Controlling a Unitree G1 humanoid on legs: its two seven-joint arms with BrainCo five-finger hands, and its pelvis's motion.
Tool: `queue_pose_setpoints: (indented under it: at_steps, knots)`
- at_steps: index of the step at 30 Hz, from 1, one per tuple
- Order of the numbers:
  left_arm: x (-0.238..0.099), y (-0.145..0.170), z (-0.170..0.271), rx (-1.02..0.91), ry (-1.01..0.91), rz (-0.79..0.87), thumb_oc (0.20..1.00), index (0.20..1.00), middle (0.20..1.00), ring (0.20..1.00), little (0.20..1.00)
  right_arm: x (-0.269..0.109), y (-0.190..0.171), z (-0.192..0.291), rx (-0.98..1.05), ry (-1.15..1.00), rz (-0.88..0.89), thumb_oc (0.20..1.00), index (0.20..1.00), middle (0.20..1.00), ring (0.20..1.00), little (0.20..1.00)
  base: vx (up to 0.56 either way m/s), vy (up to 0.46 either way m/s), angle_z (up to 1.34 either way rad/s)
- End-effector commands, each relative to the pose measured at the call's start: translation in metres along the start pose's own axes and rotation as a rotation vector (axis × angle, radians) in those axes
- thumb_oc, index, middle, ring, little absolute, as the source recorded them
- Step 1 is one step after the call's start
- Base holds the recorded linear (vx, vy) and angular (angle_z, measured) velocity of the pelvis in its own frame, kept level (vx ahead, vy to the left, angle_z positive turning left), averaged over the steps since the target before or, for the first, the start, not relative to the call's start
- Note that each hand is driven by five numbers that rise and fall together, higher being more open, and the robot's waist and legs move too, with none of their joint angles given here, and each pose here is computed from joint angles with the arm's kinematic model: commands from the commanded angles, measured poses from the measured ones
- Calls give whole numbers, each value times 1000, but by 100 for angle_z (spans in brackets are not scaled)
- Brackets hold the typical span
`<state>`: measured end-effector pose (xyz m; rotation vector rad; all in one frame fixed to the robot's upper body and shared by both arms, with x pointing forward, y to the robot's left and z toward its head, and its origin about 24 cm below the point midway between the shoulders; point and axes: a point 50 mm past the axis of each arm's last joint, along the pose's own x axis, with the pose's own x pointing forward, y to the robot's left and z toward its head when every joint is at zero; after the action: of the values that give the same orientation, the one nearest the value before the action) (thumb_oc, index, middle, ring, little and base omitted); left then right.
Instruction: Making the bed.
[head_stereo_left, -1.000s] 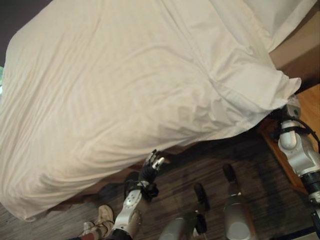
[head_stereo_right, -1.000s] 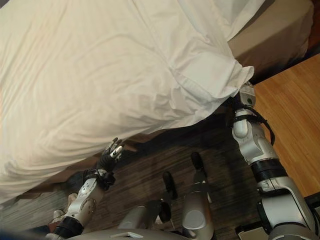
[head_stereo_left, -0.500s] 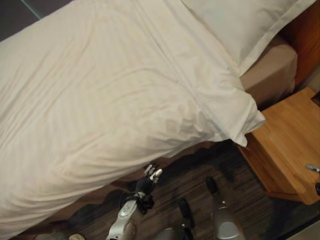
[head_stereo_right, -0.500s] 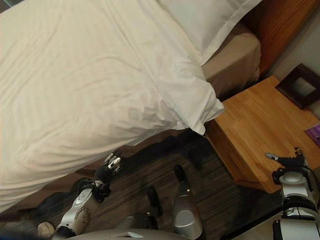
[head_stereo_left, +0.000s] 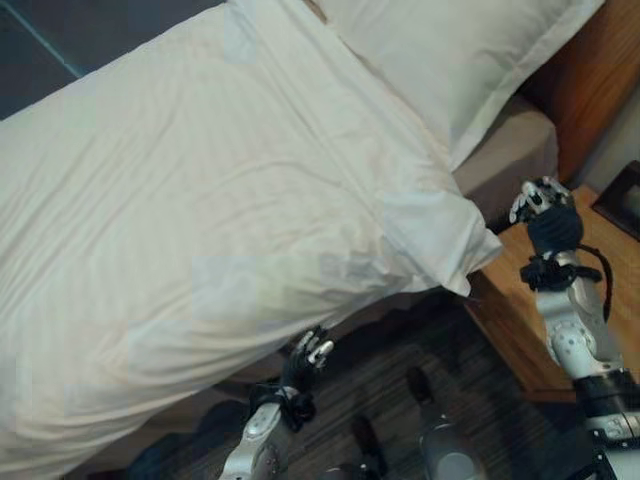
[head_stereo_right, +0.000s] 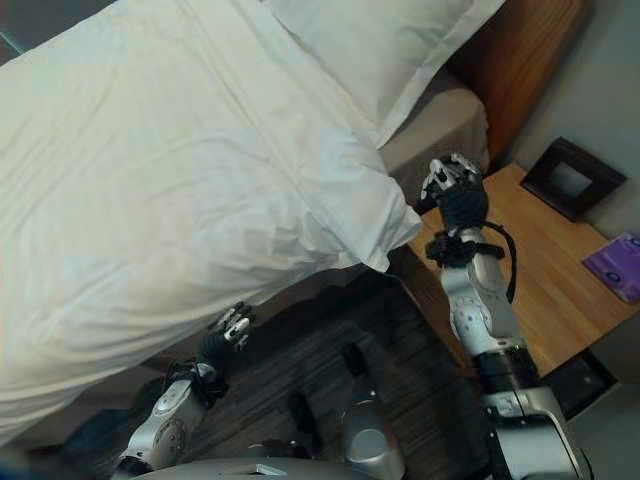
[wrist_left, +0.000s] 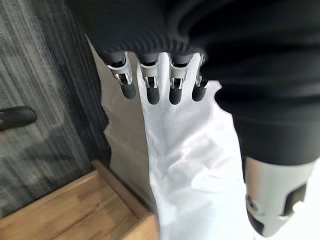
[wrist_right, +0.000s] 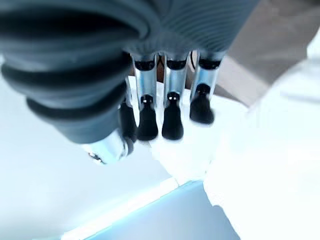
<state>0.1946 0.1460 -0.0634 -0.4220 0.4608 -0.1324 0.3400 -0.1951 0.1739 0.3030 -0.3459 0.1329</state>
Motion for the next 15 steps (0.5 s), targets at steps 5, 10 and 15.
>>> queue_pose_setpoints:
  at_steps: [5, 10, 15]
  knots:
    - [16, -4, 27, 95, -78, -33, 1000, 1000, 1000, 1000, 1000, 59, 51, 20, 90, -48, 71, 200, 200, 200, 200, 200, 0, -19, 5]
    - [23, -5, 34, 104, -94, -29, 1000, 1000, 1000, 1000, 1000, 89, 81, 25, 98, -20, 38, 200, 200, 200, 200, 200, -2, -25, 6]
    - [28, -9, 37, 118, -93, -39, 1000, 1000, 1000, 1000, 1000, 100, 96, 19, 125, 26, 8, 200, 200, 200, 200, 200, 6, -40, 7]
